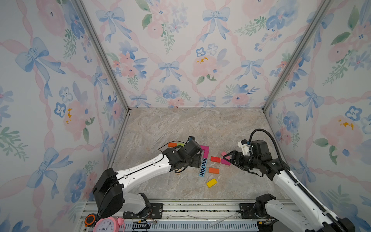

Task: Assemble the number 7 with building blocks
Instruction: Assemble the building block at the center of the board.

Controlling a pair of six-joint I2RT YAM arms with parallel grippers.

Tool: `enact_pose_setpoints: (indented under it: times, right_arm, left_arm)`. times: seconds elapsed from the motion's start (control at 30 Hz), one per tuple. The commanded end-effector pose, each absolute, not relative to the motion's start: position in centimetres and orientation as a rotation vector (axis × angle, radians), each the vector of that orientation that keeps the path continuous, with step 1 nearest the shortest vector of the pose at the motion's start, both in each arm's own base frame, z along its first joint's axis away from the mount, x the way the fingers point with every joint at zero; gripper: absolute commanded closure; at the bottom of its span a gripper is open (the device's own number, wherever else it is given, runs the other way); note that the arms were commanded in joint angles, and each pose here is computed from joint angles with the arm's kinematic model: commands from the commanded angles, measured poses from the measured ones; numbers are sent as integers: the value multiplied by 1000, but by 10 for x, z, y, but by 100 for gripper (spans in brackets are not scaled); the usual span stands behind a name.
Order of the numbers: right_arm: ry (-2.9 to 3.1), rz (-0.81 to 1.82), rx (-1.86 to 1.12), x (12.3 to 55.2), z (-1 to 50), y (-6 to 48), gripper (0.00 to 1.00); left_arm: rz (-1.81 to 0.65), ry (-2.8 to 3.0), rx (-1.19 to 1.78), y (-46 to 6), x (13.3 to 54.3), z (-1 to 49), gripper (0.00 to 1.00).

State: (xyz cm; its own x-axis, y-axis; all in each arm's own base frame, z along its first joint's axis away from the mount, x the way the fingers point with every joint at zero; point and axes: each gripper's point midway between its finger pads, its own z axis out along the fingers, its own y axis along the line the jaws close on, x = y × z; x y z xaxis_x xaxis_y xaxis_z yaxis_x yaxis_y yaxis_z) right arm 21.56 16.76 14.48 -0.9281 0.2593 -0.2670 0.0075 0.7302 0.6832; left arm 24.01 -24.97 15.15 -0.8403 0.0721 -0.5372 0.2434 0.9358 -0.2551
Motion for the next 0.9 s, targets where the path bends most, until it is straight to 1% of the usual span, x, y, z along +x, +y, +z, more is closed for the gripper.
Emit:
enact_pose_setpoints:
  times: [0.0, 0.17, 0.3, 0.6, 0.87]
  right_arm:
    - [2600, 1003, 249, 218, 131, 191, 14]
    - [2646, 1006, 205, 207, 109, 222, 14]
    - [2670, 1015, 183, 201, 96, 243, 14]
    - [2721, 1044, 149, 201, 75, 275, 15]
    - [2750, 1057, 156, 202, 60, 286, 15]
  left_arm:
    - [-359, 2547, 194, -209, 244, 148, 26]
    - [-460, 2518, 85, -171, 252, 154, 26]
    - [-471, 2507, 60, -157, 253, 150, 26]
    - [-415, 2508, 76, -143, 253, 137, 26]
    - [-403, 2491, 81, -139, 256, 140, 26]
